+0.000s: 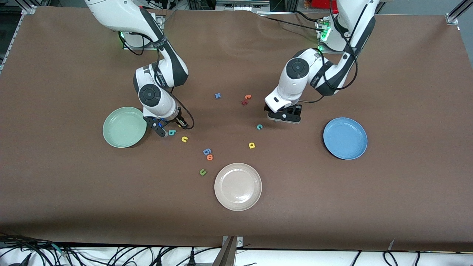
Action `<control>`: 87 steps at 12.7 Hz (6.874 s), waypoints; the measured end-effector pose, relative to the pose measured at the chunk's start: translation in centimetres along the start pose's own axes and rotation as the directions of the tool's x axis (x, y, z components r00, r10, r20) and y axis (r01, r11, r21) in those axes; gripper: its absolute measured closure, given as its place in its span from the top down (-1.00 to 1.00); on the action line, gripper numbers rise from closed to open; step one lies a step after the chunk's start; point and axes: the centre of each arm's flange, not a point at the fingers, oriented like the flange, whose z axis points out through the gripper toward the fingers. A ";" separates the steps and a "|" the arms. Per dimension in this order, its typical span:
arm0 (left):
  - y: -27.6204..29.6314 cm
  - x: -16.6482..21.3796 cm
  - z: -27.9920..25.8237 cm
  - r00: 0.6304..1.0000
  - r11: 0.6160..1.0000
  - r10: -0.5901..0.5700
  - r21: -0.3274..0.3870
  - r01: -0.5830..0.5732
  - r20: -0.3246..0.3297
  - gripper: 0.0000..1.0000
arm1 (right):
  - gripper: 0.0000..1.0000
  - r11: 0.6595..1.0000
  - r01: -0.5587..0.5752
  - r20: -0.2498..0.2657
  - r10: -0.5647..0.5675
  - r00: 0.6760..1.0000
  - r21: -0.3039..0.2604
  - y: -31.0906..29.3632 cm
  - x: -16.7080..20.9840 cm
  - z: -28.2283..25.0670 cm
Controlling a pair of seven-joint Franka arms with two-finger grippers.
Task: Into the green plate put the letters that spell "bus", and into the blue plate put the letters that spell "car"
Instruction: 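Grasp the yellow 2 and cyan letter with the right and left grippers, then place the yellow 2 on the green plate with the right gripper, then release the cyan letter onto the blue plate while the right gripper reaches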
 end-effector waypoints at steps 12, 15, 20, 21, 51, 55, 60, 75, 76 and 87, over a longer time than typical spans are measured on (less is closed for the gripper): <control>0.4 -0.9 4.3 0.999 0.999 0.037 -0.004 -0.037 0.025 0.67 | -0.29 0.999 0.009 -0.025 -0.008 1.000 0.041 0.0 0.2 1.5; 0.5 -1.1 5.1 0.999 0.999 0.038 -0.004 -0.037 0.038 0.63 | -0.56 0.999 0.030 -0.026 -0.029 0.999 0.042 0.0 0.1 1.4; 0.6 -1.1 5.6 0.998 0.999 0.039 -0.006 -0.039 0.044 0.46 | -0.56 0.999 0.030 -0.019 -0.029 0.999 0.032 -0.2 0.3 0.3; 0.6 -1.1 5.6 0.998 0.999 0.039 -0.006 -0.039 0.044 0.46 | -0.56 1.000 0.024 -0.007 -0.024 1.000 0.014 -0.4 0.7 -1.2; 1.2 -0.7 5.0 0.999 1.000 0.009 0.009 -0.009 0.052 -0.78 | 0.82 0.914 0.398 0.165 -0.381 0.910 -0.083 15.3 23.2 -4.6; 0.2 3.2 1.8 0.992 0.996 -0.014 0.090 0.002 0.129 -0.78 | 0.97 0.959 0.281 0.132 -0.274 0.953 -0.032 8.7 17.8 -9.1; -8.1 9.0 -2.5 0.962 0.994 0.090 0.030 -0.101 0.258 -0.78 | 0.97 0.975 0.222 0.054 -0.220 0.974 -0.026 1.6 10.2 -5.2; -27.7 10.5 0.0 0.910 0.965 0.260 -0.108 -0.237 0.324 -0.69 | 0.81 0.963 0.266 -0.013 -0.267 0.964 -0.038 -0.4 7.0 1.5; -27.6 10.5 0.0 0.910 0.965 0.260 -0.108 -0.238 0.324 -0.53 | 0.81 0.963 0.266 -0.013 -0.267 0.964 -0.038 -0.4 6.9 1.5; -9.8 10.1 0.7 0.964 0.992 0.037 -0.128 -0.003 0.264 1.00 | -0.37 0.965 0.263 -0.027 -0.263 0.964 -0.018 -0.4 7.0 0.9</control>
